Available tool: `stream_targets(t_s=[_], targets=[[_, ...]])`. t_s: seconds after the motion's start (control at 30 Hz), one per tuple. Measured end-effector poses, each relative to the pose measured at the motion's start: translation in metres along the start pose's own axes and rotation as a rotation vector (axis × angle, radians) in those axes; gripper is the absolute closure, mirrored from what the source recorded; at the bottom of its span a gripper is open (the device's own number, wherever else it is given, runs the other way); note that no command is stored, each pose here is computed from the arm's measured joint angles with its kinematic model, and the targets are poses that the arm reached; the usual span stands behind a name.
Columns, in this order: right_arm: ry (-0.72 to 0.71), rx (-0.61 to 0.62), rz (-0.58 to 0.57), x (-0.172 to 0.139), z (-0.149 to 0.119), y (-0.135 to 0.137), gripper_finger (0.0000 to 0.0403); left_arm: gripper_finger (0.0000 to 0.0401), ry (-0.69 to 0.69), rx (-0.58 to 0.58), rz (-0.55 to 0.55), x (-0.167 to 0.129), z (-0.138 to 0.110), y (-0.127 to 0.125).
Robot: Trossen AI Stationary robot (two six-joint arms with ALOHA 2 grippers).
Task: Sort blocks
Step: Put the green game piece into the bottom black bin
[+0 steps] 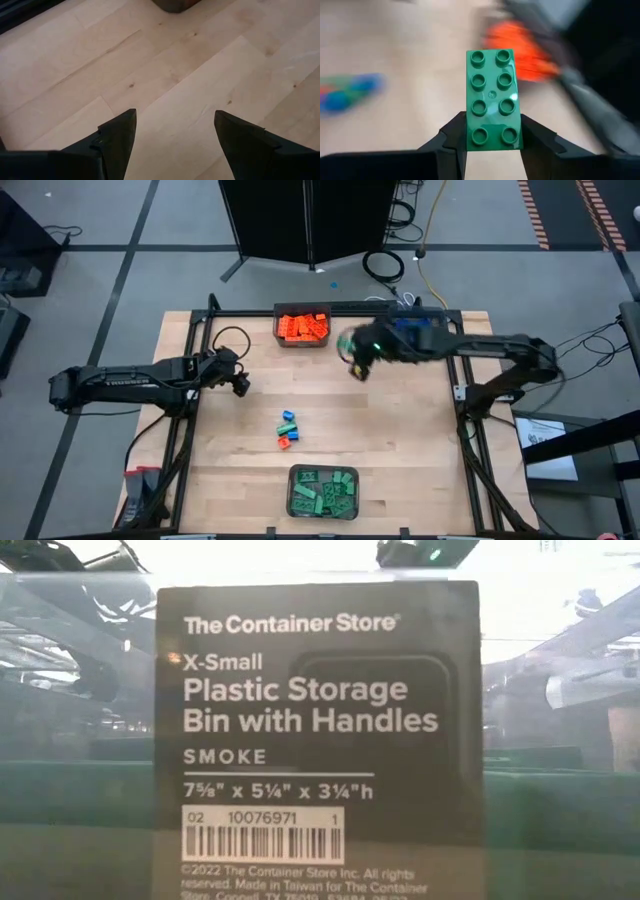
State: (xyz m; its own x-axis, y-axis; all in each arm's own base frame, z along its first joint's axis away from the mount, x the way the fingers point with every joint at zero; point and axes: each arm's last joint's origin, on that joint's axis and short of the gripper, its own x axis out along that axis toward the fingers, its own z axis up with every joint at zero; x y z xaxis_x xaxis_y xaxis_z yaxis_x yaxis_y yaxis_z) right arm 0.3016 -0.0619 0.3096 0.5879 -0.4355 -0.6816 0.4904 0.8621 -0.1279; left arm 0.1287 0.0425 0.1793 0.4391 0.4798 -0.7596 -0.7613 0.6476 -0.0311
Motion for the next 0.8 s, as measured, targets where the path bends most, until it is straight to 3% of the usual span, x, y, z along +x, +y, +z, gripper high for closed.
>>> stream_targets(t_s=[0.23,0.43,0.63,0.8], targets=[[-0.17,-0.056,0.577,-0.05,-0.047,0.059,0.0283,0.0131,0.002,0.003,0.002,0.001,0.0,0.0],[-0.011,-0.18,0.934,-0.053,-0.074,0.107,0.0283,0.0131,0.001,0.005,0.007,0.001,0.0,0.0],[0.164,-0.259,1.169,-0.03,-0.092,0.149,0.0283,0.0131,-0.002,0.004,0.007,0.001,0.0,0.0],[0.156,-0.321,1.246,-0.018,-0.081,0.177,0.0283,0.0131,0.0,0.009,0.007,0.001,0.0,0.0]])
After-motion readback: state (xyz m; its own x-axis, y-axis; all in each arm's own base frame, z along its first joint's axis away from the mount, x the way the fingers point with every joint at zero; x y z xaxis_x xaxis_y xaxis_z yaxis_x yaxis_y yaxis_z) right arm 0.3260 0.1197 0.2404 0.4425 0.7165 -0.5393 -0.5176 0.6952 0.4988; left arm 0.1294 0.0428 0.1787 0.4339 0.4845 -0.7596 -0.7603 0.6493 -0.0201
